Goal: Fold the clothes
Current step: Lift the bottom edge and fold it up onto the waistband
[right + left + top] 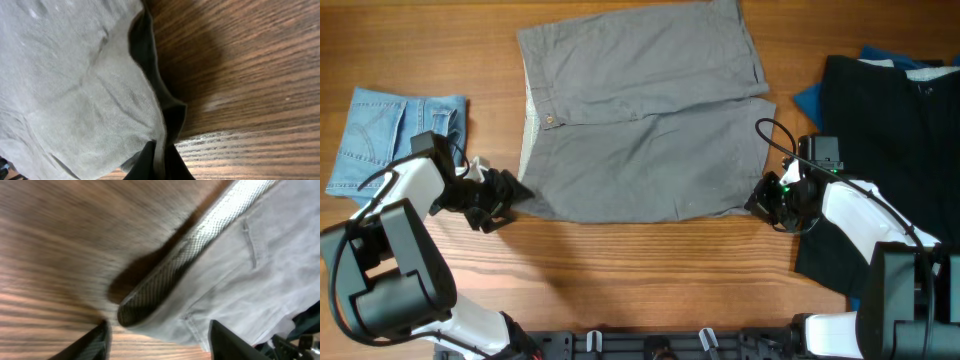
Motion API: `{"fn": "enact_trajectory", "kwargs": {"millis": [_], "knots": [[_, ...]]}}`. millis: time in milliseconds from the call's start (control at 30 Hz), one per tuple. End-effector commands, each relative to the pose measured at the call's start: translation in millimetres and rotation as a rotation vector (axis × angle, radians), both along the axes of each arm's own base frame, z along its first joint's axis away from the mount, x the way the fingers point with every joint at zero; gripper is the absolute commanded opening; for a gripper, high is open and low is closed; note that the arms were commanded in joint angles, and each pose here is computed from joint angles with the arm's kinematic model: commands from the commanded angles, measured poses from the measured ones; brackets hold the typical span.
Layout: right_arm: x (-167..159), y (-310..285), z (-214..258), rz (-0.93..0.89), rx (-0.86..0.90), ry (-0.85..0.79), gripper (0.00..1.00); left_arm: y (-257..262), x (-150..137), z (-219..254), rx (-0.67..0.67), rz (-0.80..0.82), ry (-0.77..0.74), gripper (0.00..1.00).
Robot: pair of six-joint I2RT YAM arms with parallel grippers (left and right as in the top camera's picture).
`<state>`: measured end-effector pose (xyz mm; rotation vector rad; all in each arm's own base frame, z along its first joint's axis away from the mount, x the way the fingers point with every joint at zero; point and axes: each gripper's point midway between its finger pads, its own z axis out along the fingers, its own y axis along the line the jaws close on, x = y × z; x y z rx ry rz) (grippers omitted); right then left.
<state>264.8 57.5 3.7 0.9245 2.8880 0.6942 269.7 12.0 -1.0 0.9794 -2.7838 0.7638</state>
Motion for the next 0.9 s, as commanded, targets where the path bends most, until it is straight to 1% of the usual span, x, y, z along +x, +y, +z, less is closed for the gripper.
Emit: {"fn": "enact_trajectory", "kwargs": {"millis": [0, 100, 133, 167, 200, 233, 333, 400, 433, 500, 567, 600, 633, 700, 767, 800, 867], "knots": [[1, -2, -3, -0.004, -0.009, -0.001, 0.04, 15, -34, -60, 0.142, -0.034, 0.111, 0.45], [3, -2, -3, -0.004, -0.010, -0.008, 0.04, 13, -40, -67, 0.145, -0.034, 0.104, 0.43], [4, -2, -3, -0.003, -0.010, -0.014, 0.04, 13, -39, -68, 0.148, -0.033, 0.095, 0.38], [5, -2, -3, -0.003, -0.011, -0.019, 0.04, 14, -38, -68, 0.149, -0.033, 0.090, 0.31], [5, -2, -2, -0.001, -0.011, -0.020, 0.04, 13, -40, -68, 0.146, -0.034, 0.101, 0.08], [4, -2, -2, 0.008, -0.013, -0.019, 0.04, 11, -47, -66, 0.135, -0.035, 0.129, 0.04], [-2, -8, 5, 0.035, -0.054, -0.004, 0.04, 11, -62, -53, 0.095, -0.017, 0.226, 0.04], [-8, -23, 24, 0.056, -0.153, 0.024, 0.04, 20, -65, -29, 0.063, 0.020, 0.292, 0.04], [-6, -41, 72, 0.082, -0.263, -0.006, 0.04, 35, -55, 10, 0.061, 0.036, 0.266, 0.04], [-1, -43, 110, 0.105, -0.284, -0.065, 0.04, 41, -47, 35, 0.076, 0.024, 0.225, 0.04], [3, -43, 160, 0.095, -0.294, -0.130, 0.04, 50, -32, 81, 0.130, 0.012, 0.117, 0.04], [5, -43, 174, 0.092, -0.297, -0.155, 0.04, 52, -28, 95, 0.151, 0.016, 0.076, 0.04], [12, -44, 197, 0.084, -0.302, -0.207, 0.04, 54, -24, 112, 0.183, 0.022, 0.012, 0.04], [31, -41, 220, 0.074, -0.292, -0.306, 0.04, 53, -25, 130, 0.218, 0.027, -0.056, 0.04], [56, -36, 233, 0.071, -0.263, -0.422, 0.04, 50, -24, 145, 0.249, 0.018, -0.124, 0.04], [74, -34, 243, 0.067, -0.257, -0.504, 0.04, 47, -22, 151, 0.263, 0.009, -0.156, 0.04], [103, -36, 262, 0.048, -0.271, -0.642, 0.04, 42, -17, 158, 0.282, -0.011, -0.205, 0.04]]}}
